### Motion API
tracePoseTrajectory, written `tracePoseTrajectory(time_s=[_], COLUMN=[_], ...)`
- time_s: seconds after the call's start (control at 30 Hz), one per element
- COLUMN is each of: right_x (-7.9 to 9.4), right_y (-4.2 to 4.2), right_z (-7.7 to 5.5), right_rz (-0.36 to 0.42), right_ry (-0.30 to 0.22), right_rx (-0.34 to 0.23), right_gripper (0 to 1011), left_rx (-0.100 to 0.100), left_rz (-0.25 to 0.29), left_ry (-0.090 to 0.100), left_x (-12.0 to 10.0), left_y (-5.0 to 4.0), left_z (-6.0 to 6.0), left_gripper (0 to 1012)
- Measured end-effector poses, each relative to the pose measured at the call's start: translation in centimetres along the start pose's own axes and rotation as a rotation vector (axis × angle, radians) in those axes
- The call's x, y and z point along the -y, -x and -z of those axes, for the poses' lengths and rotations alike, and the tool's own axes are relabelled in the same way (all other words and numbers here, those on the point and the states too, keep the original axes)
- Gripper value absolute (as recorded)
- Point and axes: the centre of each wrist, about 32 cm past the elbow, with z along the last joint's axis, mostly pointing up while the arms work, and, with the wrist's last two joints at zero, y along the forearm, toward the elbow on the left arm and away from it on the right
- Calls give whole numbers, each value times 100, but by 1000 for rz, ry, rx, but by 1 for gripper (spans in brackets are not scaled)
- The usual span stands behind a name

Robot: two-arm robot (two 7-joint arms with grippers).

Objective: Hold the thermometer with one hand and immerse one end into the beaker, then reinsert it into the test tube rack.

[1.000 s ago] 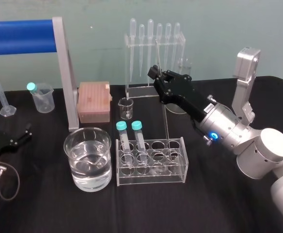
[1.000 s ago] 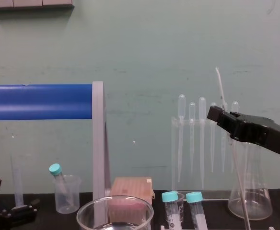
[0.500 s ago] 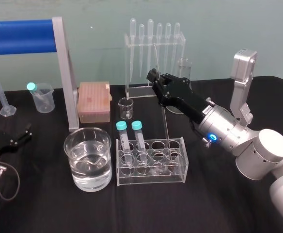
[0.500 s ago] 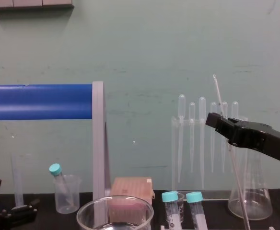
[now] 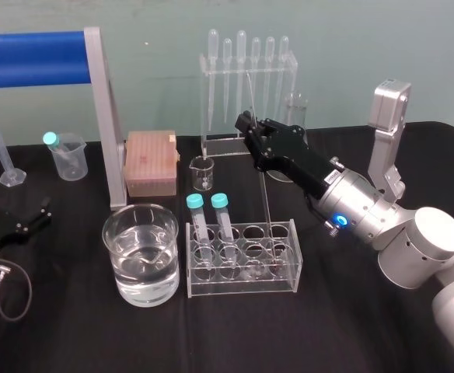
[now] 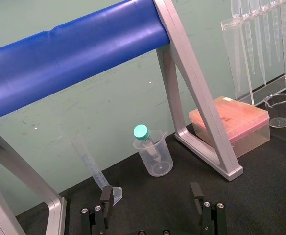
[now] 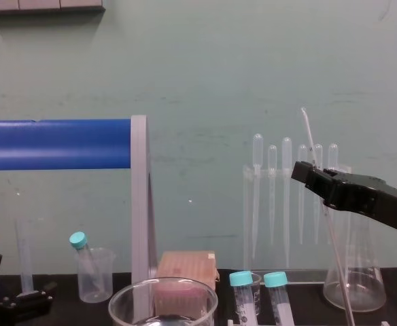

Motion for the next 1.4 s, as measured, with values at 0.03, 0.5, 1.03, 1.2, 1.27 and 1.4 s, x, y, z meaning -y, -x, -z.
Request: tracePoseTrajectory(time_s=[0.03,0.5,1.03,1.2,1.27,1.4], right_x=[0,0,0,0,0,0], right_y=[0,-2,-2,-1,-1,-2], right_z=[0,-3,-3,-4,-4,-4], right_rz=[0,0,0,0,0,0], right_ry=[0,-2,-3,-3,-3,-3], right_rx=[0,1,1,1,1,2], right_gripper=[57,278,790,917,970,1002], left_rx=[0,0,0,0,0,0], left_rz=[0,0,0,0,0,0], left_ry=[0,0,0,0,0,0], left_x=[0,0,0,0,0,0], left_y=[0,0,0,0,0,0], left_z=[0,0,0,0,0,0], left_gripper=[1008,1008,1008,1008,1008,1008])
